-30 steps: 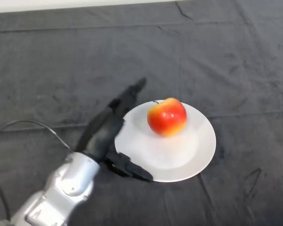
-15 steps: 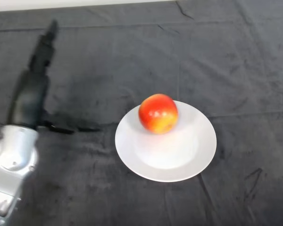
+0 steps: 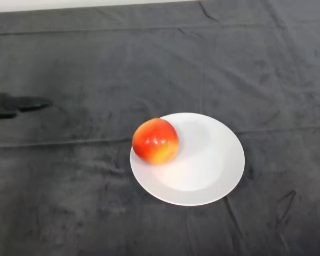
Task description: Move the apple to the plate
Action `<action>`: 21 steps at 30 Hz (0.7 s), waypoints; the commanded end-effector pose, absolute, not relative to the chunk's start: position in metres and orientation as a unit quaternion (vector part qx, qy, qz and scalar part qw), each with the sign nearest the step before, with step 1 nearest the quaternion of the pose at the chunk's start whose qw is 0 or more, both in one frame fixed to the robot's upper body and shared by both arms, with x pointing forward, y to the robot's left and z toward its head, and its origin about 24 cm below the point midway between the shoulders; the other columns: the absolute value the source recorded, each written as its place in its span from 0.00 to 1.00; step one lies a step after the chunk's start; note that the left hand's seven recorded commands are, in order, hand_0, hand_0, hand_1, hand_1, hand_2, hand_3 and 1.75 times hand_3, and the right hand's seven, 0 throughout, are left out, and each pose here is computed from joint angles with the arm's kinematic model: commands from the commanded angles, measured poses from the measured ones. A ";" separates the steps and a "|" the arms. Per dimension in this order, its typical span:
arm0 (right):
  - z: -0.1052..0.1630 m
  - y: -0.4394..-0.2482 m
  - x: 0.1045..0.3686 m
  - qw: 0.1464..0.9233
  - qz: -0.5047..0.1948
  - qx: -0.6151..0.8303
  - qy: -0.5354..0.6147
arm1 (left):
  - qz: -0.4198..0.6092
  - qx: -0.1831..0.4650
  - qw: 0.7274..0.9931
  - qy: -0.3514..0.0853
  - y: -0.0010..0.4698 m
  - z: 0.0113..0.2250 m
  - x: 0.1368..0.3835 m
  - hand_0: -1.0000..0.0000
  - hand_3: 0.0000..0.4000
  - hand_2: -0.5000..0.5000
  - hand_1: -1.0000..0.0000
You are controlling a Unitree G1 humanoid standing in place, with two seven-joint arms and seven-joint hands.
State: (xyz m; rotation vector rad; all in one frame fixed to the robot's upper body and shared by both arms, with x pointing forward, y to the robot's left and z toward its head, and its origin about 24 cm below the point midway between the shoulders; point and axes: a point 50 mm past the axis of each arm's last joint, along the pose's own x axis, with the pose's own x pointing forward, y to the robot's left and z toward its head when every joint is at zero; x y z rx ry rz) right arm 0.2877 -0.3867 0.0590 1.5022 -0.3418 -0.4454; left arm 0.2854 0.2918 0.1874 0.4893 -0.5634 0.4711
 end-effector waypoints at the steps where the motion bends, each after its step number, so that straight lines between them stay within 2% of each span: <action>1: 0.069 -0.387 0.295 0.693 -0.188 0.676 -0.164 | 0.252 0.261 0.888 -0.282 0.312 0.197 0.272 1.00 0.00 0.50 1.00; 10: 0.069 -0.387 0.295 0.693 -0.188 0.676 -0.164 | 0.327 0.252 0.859 -0.304 0.352 0.212 0.249 1.00 0.00 0.50 1.00; 21: 0.070 -0.387 0.295 0.694 -0.188 0.676 -0.164 | 0.429 0.210 0.817 -0.324 0.399 0.217 0.219 1.00 0.00 0.50 1.00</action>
